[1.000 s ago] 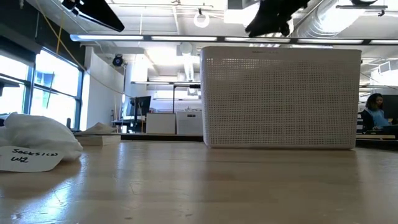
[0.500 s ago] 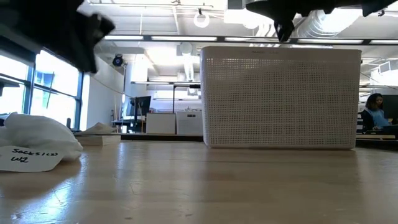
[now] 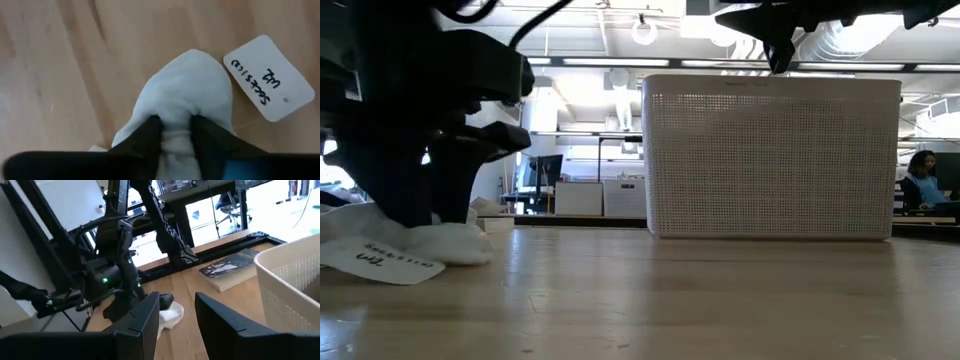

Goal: Sort clothes
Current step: Put the white socks into the white bin

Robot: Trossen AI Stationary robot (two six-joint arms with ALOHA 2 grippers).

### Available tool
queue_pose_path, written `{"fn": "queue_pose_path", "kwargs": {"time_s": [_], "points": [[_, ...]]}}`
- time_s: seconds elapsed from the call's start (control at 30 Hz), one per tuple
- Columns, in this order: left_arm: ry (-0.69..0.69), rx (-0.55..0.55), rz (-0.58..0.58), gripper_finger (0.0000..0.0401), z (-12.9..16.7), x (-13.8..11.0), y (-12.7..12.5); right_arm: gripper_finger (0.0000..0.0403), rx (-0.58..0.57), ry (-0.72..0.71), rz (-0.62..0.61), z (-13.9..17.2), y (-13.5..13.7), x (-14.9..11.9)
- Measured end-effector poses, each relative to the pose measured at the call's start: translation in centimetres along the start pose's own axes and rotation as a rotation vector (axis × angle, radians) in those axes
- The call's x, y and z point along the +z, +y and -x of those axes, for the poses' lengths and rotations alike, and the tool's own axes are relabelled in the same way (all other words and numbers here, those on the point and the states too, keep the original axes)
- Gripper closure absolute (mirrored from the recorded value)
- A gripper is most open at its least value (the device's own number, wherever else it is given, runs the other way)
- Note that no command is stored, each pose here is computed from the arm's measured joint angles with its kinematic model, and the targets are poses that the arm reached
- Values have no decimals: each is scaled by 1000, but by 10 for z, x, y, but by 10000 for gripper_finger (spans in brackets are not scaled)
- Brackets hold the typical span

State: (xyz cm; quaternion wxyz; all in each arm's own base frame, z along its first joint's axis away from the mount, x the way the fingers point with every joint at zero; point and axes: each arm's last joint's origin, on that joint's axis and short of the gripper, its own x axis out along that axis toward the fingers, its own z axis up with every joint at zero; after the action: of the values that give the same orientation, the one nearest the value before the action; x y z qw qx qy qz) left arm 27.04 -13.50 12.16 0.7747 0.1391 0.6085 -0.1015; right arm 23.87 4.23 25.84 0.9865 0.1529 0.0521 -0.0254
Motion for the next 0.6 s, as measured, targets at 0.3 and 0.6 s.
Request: {"fn": "queue_pose_path", "kwargs": {"time_s": [0.3,0.6], "points": [[-115,226,70,381,49,-7,31,279,13,46,-41,-7,0,-9],[-682,394,225,384,144,-4,45,279,46,86,178,-59,15,-58]]}}
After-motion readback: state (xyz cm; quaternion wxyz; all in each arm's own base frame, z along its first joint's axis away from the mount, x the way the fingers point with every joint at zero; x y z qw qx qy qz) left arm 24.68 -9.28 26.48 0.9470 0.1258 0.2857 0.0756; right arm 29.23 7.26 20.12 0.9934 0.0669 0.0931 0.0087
